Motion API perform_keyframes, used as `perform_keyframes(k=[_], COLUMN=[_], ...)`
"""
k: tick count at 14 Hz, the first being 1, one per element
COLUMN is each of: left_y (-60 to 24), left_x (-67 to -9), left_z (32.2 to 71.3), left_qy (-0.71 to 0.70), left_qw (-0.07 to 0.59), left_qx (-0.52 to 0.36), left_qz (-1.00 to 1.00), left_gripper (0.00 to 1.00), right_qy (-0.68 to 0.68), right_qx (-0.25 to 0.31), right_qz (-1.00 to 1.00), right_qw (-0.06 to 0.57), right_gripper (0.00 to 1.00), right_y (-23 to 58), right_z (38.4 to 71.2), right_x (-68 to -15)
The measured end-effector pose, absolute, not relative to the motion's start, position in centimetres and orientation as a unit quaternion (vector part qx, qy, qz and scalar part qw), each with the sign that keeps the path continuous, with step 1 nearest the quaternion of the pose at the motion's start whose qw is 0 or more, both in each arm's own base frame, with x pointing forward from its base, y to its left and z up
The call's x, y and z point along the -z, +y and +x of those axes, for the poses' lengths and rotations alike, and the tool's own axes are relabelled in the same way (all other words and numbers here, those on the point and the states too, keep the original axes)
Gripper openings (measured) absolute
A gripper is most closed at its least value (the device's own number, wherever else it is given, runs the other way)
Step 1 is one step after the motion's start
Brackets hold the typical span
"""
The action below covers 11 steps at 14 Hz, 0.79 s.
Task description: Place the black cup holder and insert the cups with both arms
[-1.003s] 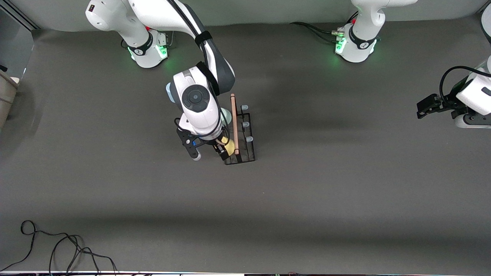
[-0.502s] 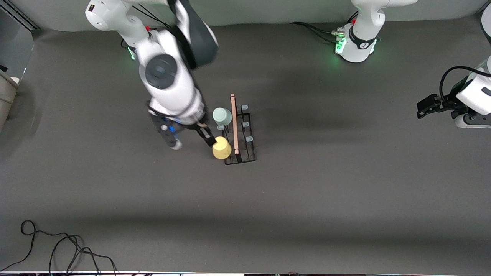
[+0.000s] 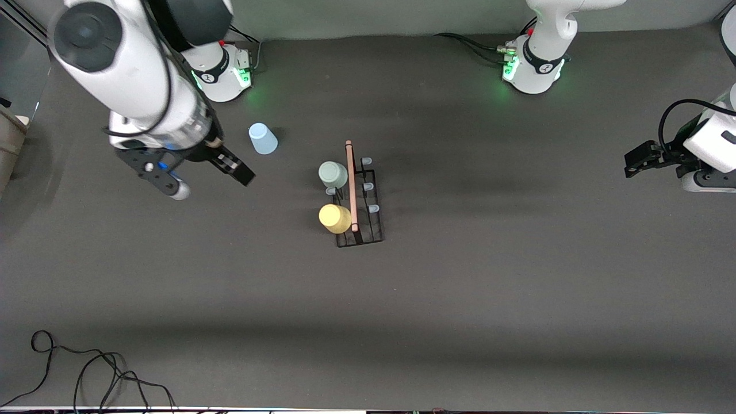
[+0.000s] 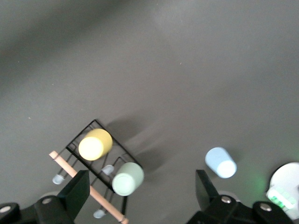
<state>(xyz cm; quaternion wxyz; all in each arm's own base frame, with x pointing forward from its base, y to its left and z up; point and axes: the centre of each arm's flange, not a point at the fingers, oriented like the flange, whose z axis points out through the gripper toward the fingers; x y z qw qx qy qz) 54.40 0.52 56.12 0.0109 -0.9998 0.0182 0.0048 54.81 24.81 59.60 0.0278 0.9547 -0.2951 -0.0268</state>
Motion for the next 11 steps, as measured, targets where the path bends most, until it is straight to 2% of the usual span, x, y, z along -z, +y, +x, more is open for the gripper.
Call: perform_keyframes(k=[5, 11], left_y=[0.5, 0.5], left_x=[-56.1, -56.0], left_z=[54.4, 54.4], left_qy=[0.018, 0.018], left_qw=[0.011, 0.011], left_qx=[-0.005, -0.006], left_qz=[-1.000, -1.000], left_gripper=[1.00, 1.00], right_qy=[-0.180, -0.042], right_qx=[0.026, 0.017], right_qz=[0.983, 0.999], right_qw=[0.019, 0.003], right_gripper=[1.00, 1.00], right_y=[12.9, 0.9], right_z=[56.0, 55.2], right_x=[-61.9, -63.9])
